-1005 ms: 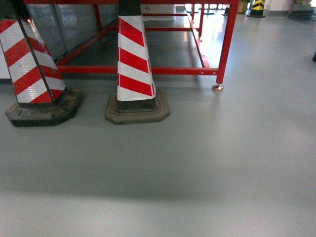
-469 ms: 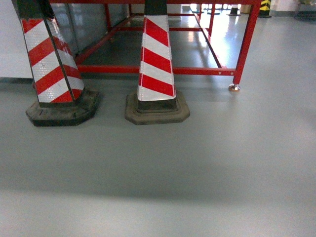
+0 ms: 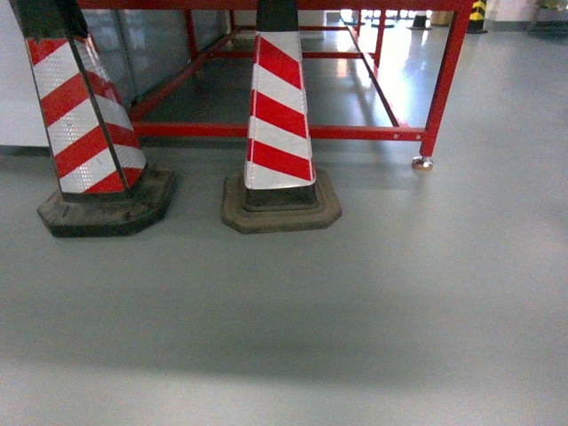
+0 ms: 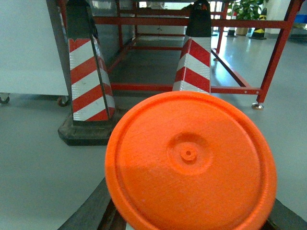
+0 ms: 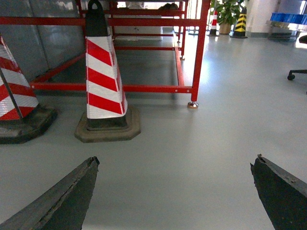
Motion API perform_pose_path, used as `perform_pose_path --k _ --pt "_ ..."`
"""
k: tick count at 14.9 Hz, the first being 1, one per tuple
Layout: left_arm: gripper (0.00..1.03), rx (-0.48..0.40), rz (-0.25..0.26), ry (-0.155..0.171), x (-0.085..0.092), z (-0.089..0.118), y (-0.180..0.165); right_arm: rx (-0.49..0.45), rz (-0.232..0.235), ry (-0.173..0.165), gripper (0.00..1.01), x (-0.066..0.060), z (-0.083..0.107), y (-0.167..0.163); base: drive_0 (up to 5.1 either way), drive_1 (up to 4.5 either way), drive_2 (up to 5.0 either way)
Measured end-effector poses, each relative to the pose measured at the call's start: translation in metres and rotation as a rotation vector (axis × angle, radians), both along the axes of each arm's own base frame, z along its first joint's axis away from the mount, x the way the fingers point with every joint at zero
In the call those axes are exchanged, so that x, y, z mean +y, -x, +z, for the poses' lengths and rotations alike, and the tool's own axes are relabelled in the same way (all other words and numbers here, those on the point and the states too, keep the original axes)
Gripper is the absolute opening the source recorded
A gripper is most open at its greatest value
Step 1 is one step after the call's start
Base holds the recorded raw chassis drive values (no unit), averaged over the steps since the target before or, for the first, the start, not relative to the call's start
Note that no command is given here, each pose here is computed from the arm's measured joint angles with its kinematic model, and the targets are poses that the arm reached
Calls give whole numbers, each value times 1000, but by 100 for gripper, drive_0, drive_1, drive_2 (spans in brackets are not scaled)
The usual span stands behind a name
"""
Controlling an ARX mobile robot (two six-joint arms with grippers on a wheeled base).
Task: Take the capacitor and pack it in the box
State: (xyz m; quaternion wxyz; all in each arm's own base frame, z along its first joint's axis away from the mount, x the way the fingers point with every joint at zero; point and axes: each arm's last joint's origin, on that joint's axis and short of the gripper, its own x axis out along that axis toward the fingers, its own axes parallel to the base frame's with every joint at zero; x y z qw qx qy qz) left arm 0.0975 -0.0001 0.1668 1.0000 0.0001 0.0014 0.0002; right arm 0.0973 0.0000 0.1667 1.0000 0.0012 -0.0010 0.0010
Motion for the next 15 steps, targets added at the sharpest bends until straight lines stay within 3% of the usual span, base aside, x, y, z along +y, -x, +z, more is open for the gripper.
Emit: perform_pose_path --k 15 --pt "44 0 -1 0 0 0 0 0 -2 0 98 0 0 0 -2 422 -426"
